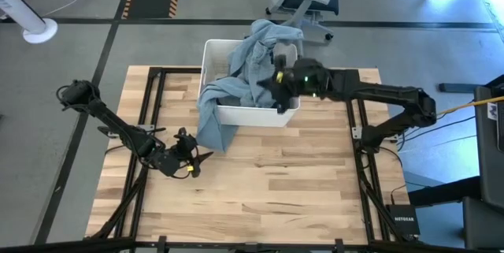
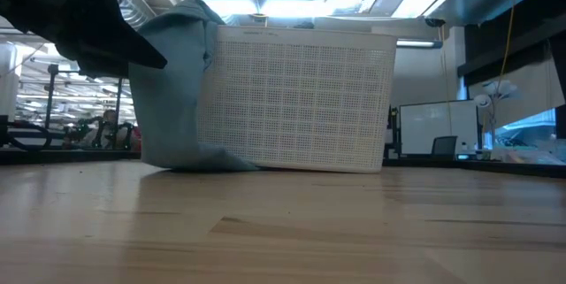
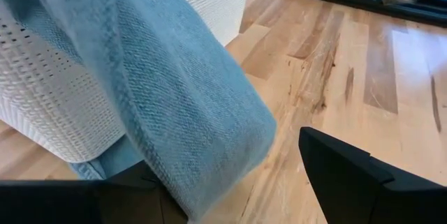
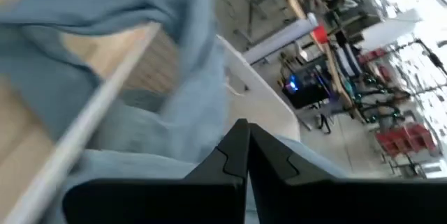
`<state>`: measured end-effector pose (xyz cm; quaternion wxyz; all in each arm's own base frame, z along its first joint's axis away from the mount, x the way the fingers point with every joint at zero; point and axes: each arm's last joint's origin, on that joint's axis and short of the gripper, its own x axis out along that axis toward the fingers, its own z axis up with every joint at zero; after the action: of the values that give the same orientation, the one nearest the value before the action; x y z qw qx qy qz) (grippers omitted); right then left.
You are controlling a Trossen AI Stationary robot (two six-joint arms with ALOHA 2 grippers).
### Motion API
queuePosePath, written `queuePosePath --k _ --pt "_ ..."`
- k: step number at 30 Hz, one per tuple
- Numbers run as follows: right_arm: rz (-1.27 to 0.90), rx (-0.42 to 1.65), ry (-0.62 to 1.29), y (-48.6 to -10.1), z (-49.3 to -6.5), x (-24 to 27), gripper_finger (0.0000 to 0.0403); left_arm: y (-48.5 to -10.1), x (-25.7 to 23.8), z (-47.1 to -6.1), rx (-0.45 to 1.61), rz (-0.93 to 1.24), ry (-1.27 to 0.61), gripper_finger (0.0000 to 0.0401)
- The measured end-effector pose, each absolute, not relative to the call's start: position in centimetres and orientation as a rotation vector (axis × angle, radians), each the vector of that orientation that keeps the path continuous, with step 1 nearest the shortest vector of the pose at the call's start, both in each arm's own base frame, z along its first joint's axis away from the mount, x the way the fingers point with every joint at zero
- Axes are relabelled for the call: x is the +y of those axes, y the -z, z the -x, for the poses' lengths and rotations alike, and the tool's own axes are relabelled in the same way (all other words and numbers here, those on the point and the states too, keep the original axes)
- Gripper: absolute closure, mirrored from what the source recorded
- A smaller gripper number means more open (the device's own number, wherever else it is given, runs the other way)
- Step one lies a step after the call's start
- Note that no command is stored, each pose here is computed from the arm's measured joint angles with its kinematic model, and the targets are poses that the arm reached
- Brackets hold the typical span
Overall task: Sort clothes
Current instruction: Put the blue jeans into the white laundry bin
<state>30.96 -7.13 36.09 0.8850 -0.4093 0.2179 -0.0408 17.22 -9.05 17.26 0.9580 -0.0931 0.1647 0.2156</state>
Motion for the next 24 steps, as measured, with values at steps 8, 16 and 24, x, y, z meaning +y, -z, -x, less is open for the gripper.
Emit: queuePosePath --k 8,16,24 --pt "0.919 0.489 -0.099 -34.1 -32.3 -0.7 0.0389 -20.2 -9.8 -16.4 0.375 0.136 -0.388 0.0168" --pt "0.823 0.629 -0.234 -27.9 -35.1 2.7 0.0388 -21.9 -8.6 -14.3 0.435 0.172 -0.422 0.0168" --pt "0.847 0.802 -0.261 -20.0 -38.6 4.4 0.0303 -20.1 -7.3 -12.7 0.553 0.223 -0.580 0.0168"
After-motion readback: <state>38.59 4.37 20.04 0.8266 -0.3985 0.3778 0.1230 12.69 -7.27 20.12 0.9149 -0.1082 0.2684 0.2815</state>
